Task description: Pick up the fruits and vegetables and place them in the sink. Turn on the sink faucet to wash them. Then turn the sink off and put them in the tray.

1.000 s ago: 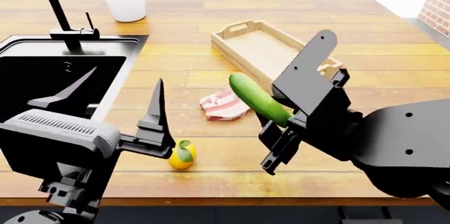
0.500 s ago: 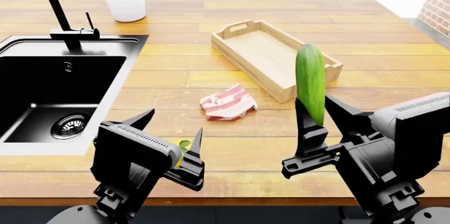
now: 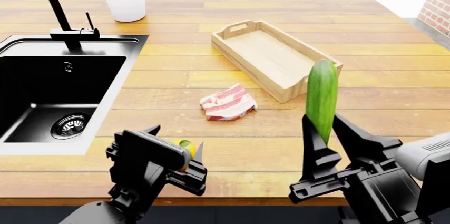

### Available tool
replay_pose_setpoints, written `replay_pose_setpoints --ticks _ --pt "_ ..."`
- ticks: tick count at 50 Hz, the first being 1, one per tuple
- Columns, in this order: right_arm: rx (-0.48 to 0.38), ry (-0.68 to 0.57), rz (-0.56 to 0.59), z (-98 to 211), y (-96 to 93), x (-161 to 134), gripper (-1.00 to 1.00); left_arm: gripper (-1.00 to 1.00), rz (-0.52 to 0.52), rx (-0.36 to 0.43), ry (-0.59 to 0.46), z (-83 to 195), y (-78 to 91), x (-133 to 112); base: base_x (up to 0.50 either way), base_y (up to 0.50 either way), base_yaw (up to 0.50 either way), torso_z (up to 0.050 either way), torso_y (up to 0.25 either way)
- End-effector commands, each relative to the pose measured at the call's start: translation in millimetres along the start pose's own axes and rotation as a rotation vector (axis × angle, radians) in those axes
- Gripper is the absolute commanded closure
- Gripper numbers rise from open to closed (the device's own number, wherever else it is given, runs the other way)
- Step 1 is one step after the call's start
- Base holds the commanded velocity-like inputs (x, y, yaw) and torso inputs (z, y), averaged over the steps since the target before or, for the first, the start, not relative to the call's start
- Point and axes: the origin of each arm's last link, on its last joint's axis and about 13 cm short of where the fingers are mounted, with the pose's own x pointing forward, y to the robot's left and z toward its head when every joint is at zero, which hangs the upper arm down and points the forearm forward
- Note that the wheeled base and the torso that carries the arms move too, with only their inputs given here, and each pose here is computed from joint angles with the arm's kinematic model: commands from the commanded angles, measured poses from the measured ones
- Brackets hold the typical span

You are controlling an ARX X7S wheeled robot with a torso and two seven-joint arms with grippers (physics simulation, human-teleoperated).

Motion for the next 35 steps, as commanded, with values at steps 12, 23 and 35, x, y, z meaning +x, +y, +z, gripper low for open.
replay_pose_setpoints --ticks 12,23,35 --pt "-0.004 -0.014 0.014 0 1.0 -2 1.0 -1.0 0.028 0.008 0.099 -21 5.0 20 0.0 0.0 0.0 0.0 0.0" --pt "-0.005 -0.01 0.017 0 1.9 -1 1.0 -1.0 0.044 -0.006 0.151 -32 9.4 30 0.0 0.0 0.0 -0.001 0.0" --pt "-0.002 -0.018 0.014 1 1.3 -3 1.0 1.0 0.044 0.071 0.133 -32 6.2 24 0.0 0.0 0.0 -0.002 0.0"
